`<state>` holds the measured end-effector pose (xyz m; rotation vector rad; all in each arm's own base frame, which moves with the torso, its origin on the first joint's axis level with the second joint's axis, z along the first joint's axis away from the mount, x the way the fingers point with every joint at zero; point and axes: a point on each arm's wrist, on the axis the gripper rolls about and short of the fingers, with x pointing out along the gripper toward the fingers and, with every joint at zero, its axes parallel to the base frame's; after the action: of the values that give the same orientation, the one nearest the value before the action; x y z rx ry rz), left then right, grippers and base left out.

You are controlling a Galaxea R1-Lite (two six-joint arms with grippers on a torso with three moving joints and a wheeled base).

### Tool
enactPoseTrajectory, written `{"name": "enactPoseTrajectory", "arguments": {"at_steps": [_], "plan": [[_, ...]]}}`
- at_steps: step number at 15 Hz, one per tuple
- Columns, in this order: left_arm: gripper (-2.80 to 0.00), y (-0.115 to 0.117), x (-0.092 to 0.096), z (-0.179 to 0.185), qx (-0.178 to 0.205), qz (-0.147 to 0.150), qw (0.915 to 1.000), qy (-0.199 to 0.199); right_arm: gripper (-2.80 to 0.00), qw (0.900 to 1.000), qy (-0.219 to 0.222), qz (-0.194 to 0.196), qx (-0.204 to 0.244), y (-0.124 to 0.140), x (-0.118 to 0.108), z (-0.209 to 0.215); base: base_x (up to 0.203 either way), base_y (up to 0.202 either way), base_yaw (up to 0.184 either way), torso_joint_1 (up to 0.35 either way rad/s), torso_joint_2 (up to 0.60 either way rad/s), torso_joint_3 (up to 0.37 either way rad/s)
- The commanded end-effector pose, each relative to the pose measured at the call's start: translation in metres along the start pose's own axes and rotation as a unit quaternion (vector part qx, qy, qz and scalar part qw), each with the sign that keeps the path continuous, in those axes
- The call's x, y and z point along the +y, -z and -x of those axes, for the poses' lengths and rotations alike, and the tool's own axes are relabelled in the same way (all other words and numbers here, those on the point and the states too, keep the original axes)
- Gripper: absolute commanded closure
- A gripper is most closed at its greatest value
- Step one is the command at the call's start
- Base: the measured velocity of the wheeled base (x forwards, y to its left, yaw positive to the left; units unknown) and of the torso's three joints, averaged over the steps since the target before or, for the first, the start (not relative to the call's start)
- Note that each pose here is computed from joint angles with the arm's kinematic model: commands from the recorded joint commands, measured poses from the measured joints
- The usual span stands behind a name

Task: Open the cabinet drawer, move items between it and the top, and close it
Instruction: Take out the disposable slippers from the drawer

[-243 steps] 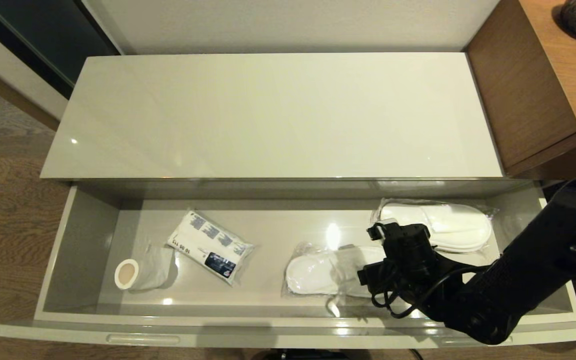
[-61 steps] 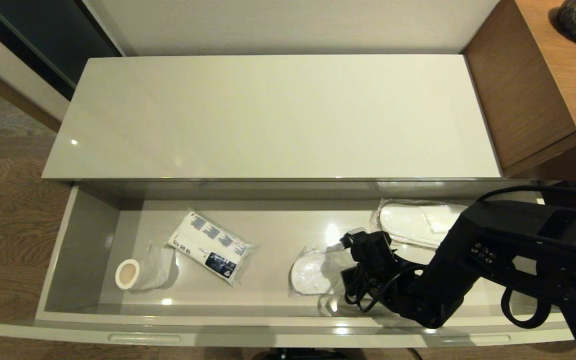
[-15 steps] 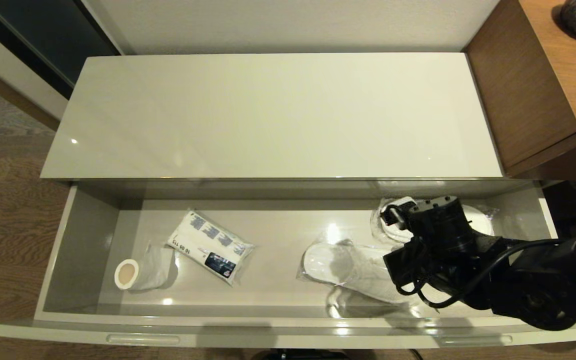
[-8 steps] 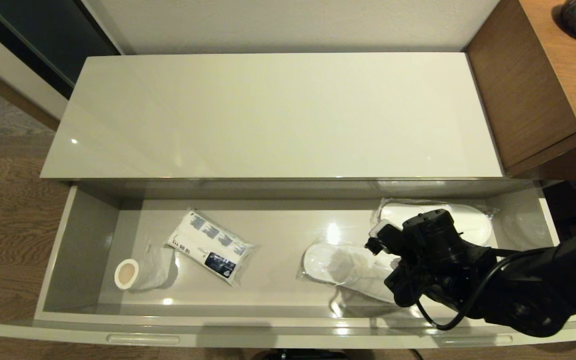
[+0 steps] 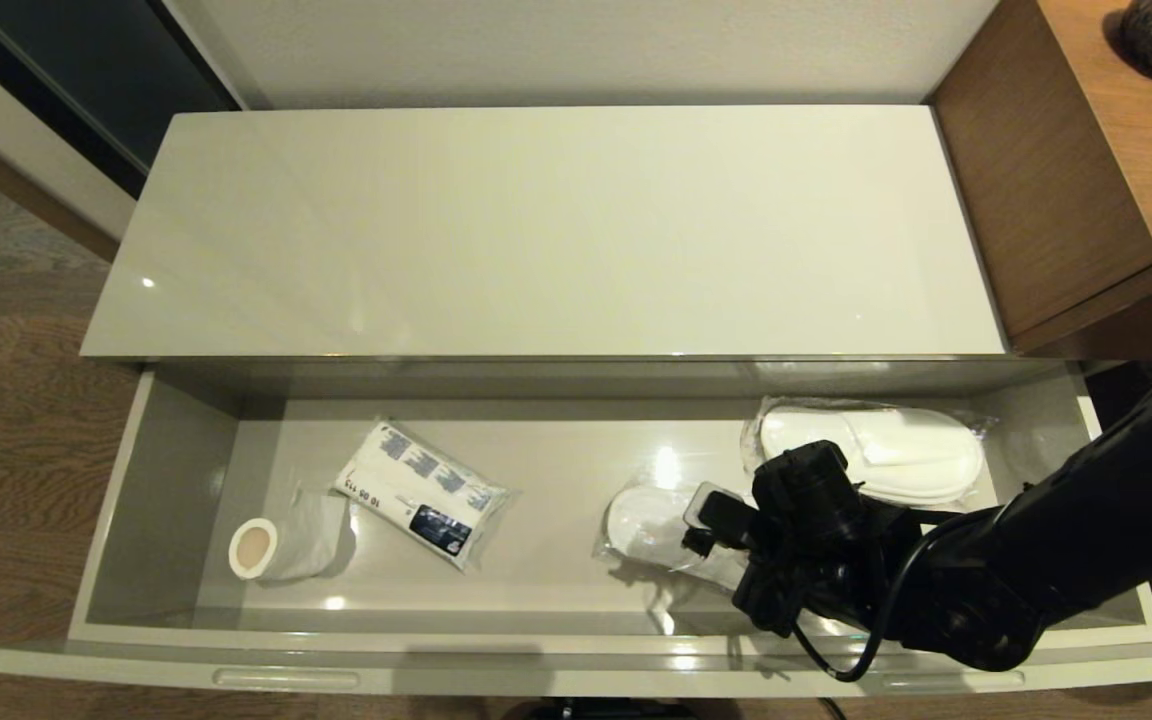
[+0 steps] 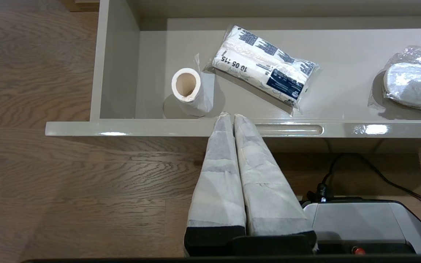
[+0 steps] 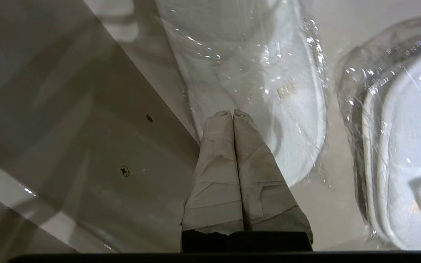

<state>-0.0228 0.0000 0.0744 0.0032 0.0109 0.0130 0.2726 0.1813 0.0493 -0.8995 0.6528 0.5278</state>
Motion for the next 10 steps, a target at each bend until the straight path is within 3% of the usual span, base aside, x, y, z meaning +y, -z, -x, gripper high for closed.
{"name": "enactPoseTrajectory", "arguments": {"at_steps": [1, 4, 7, 8, 10], "plan": [[0.0, 0.0, 0.0, -0.0001, 0.001, 0.0, 1.0, 0.0, 0.0, 1.0, -0.007, 0.023, -0.001, -0.0015, 0.0065, -0.0012, 0.0, 0.0, 0.0, 0.0, 0.0, 0.0], [0.0, 0.0, 0.0, -0.0001, 0.001, 0.0, 1.0, 0.0, 0.0, 0.998, -0.014, 0.056, -0.012, -0.0048, 0.0125, 0.0061, 0.0, 0.0, 0.0, 0.0, 0.0, 0.0], [0.0, 0.0, 0.0, -0.0001, 0.001, 0.0, 1.0, 0.0, 0.0, 0.998, -0.014, 0.061, -0.011, -0.0058, 0.0133, 0.0035, 0.0, 0.0, 0.0, 0.0, 0.0, 0.0], [0.0, 0.0003, 0.0, -0.0002, 0.001, 0.0, 1.0, 0.0, -2.8, 0.998, -0.015, 0.056, -0.011, -0.0059, 0.014, 0.0003, 0.0, 0.0, 0.0, 0.0, 0.0, 0.0], [0.0, 0.0, 0.0, -0.0001, 0.001, 0.0, 1.0, 0.0, -2.8, 0.999, -0.01, 0.046, -0.018, -0.0075, 0.0137, -0.0019, 0.0, 0.0, 0.0, 0.0, 0.0, 0.0]]}}
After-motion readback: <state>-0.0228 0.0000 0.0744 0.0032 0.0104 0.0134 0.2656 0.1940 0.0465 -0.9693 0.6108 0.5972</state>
